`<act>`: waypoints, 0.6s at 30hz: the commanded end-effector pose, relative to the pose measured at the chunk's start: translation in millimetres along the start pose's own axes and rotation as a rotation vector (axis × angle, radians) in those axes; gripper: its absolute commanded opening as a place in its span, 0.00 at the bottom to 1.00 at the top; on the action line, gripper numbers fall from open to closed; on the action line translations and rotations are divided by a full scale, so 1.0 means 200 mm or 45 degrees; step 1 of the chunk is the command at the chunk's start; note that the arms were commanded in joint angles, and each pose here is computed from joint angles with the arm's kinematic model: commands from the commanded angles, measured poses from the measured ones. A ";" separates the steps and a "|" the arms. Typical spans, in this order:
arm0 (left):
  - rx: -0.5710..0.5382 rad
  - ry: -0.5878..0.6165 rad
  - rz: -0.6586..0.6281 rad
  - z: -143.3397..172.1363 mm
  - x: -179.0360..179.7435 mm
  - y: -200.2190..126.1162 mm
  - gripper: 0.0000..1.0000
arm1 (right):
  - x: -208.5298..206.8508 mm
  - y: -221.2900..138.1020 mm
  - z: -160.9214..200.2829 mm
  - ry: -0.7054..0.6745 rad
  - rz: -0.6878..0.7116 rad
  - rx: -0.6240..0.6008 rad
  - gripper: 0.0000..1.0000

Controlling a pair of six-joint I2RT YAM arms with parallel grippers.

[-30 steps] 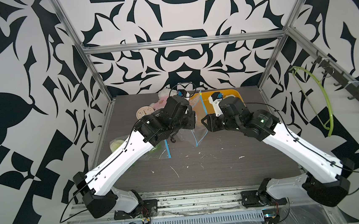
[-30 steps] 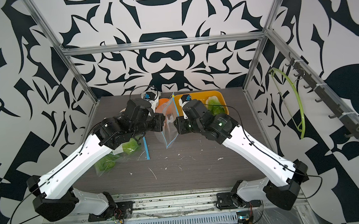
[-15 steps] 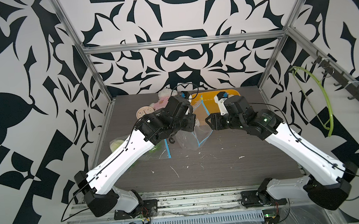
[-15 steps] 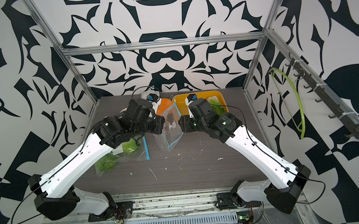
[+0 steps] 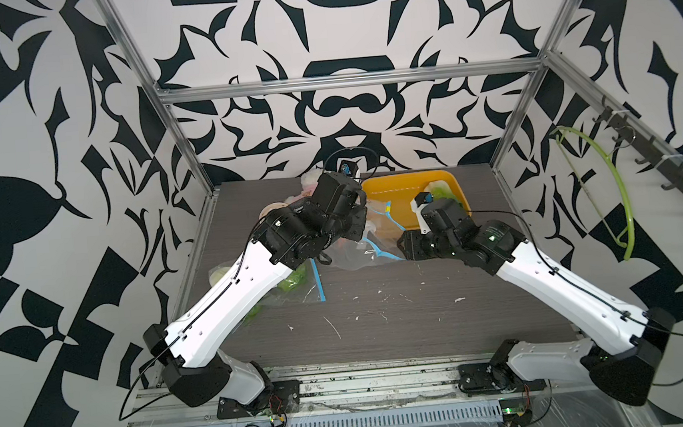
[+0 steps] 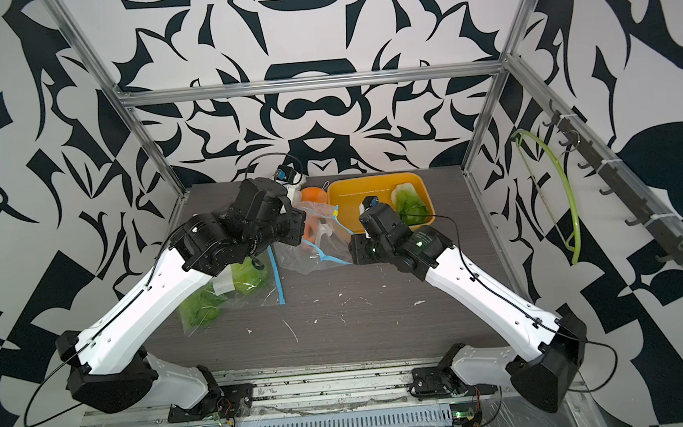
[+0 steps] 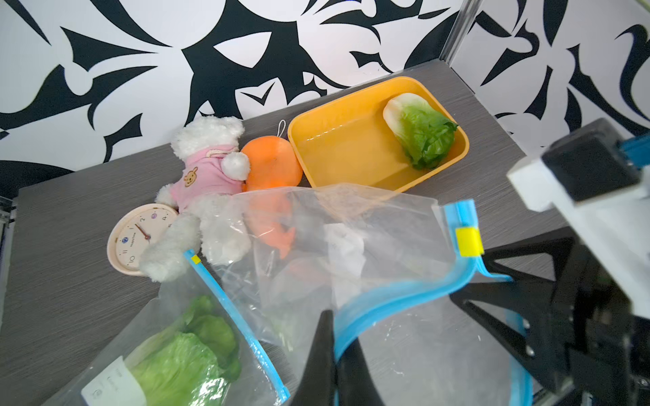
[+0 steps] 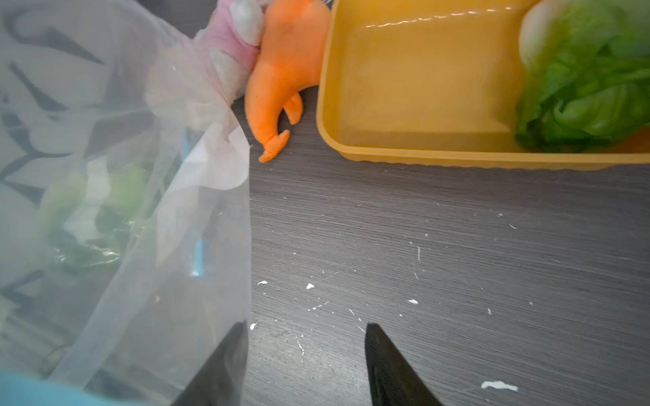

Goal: Put the chinese cabbages into a zipper bag and zip it
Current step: Open the zipper of the food storage bag.

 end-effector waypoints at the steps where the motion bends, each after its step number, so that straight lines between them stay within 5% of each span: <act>1: -0.007 0.000 -0.064 0.02 0.04 -0.02 0.00 | -0.04 -0.05 -0.04 0.041 0.018 -0.133 0.55; 9: -0.045 -0.015 0.054 0.04 -0.02 0.05 0.00 | 0.11 0.04 -0.05 -0.005 -0.250 -0.045 0.56; 18: -0.087 -0.008 -0.045 0.05 0.04 0.01 0.00 | -0.08 0.09 0.03 0.030 0.003 -0.110 0.56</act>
Point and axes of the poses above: each gripper's point midway between its finger pads, its own y axis out along the fingers, its own x axis along the line the jaws close on, z = x × y, the point moved 7 cm from there along -y, back along the fingers, and after that the axes turned 6 degrees about y, right-handed, at the moved point
